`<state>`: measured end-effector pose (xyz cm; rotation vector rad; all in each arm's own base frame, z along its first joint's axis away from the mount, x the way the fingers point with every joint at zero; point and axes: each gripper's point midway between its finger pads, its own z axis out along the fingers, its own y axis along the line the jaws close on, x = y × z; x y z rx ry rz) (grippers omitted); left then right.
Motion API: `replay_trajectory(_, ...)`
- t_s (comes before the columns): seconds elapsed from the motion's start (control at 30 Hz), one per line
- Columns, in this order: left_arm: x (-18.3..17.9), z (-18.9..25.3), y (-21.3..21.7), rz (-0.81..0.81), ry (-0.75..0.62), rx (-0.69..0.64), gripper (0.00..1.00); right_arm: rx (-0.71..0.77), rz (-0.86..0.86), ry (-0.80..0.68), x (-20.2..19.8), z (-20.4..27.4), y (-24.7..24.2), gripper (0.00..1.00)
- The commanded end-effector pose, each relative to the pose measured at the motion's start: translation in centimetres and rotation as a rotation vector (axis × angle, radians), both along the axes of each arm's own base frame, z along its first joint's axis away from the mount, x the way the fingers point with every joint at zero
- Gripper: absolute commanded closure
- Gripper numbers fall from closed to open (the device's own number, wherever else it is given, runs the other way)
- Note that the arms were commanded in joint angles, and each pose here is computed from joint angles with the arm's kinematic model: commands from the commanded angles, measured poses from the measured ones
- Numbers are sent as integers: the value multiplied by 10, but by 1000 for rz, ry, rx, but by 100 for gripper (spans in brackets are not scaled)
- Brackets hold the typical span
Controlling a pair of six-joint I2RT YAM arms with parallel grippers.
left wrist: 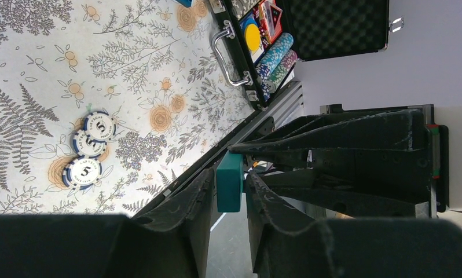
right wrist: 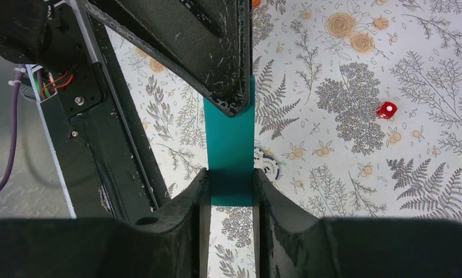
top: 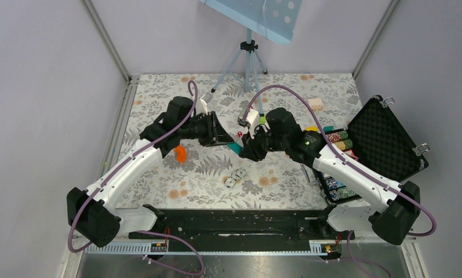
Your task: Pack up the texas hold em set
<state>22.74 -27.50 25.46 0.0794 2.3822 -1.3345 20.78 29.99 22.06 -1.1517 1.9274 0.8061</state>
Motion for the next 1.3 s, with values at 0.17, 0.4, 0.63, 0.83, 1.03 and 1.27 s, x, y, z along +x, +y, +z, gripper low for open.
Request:
replay_trajectory(0.17,2,18,-9,-24,-56,-39,72,59,-2,-99,5,31,3,100)
replay_trajectory(0.4,1,18,-9,-29,-60,-39,80,54,-5,-102,5,30,2,100)
replay_trajectory(0.63,3,19,-8,-43,-103,-19,100,55,-5,-99,4,30,1,99)
replay_trajectory(0.83,15,30,-6,-46,-205,8,100,65,-31,-111,4,35,-4,56)
replay_trajectory(1.03,69,45,14,109,-378,117,100,65,-279,-201,18,47,-47,37)
replay_trajectory(1.27,158,17,25,299,-569,301,100,122,-552,-294,8,55,-118,15)
